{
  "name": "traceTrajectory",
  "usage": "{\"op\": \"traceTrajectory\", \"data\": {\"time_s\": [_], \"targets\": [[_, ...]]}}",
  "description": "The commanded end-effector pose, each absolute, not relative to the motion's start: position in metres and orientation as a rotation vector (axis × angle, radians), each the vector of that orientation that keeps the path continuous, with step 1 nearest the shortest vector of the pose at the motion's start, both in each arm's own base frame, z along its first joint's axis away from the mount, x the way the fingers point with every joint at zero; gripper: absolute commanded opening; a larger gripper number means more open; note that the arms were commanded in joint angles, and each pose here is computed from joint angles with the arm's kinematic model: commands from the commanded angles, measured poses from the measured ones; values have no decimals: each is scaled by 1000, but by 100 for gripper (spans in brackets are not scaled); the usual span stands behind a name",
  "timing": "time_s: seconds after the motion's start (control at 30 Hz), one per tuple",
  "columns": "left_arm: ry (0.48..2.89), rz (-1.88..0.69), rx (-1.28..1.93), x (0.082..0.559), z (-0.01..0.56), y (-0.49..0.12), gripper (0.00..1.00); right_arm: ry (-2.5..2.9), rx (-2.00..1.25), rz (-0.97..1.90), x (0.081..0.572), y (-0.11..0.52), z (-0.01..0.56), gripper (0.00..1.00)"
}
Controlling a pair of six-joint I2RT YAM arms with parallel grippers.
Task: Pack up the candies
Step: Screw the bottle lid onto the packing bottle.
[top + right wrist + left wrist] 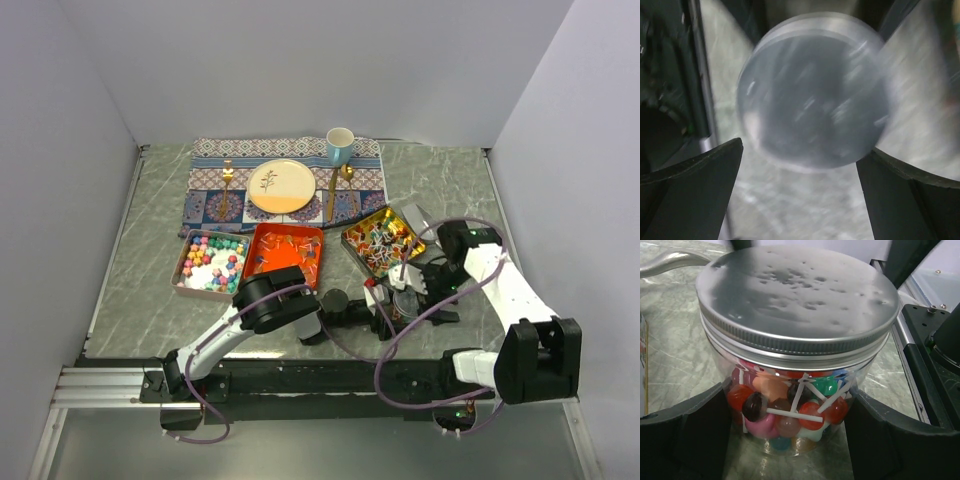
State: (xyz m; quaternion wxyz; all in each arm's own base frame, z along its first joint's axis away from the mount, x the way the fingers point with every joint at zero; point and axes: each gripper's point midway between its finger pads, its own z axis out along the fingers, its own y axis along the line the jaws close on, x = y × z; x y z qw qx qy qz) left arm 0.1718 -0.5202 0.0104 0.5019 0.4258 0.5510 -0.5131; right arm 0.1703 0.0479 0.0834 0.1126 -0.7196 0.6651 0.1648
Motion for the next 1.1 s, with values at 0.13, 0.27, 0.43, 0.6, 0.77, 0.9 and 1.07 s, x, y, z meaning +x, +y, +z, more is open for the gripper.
{"op": "traceTrajectory", "data": {"time_s": [0.13, 0.27, 0.43, 0.6, 0.77, 0.9, 1.07], "targets": [[2084, -1082, 1012, 146, -183, -418, 1, 2210, -2126, 396, 118, -16, 92, 100], [2080, -1092, 1041, 141, -183, -418, 1, 2100, -1963, 297, 155, -11, 127, 100], [2062, -1106, 1074, 135, -182, -421, 1, 1675, -2043, 248, 185, 21, 159, 100], [2058, -1103, 1095, 130, -182, -422, 1, 1468, -2206, 375, 176, 55, 147, 100], [2060, -1099, 1116, 125, -185, -422, 1, 1389, -2276, 466, 174, 74, 142, 100], [2067, -1090, 1120, 125, -187, -420, 1, 1387, -2346, 504, 169, 80, 137, 100], [2071, -1092, 1125, 125, -188, -420, 1, 1361, -2418, 501, 161, 77, 129, 100]]}}
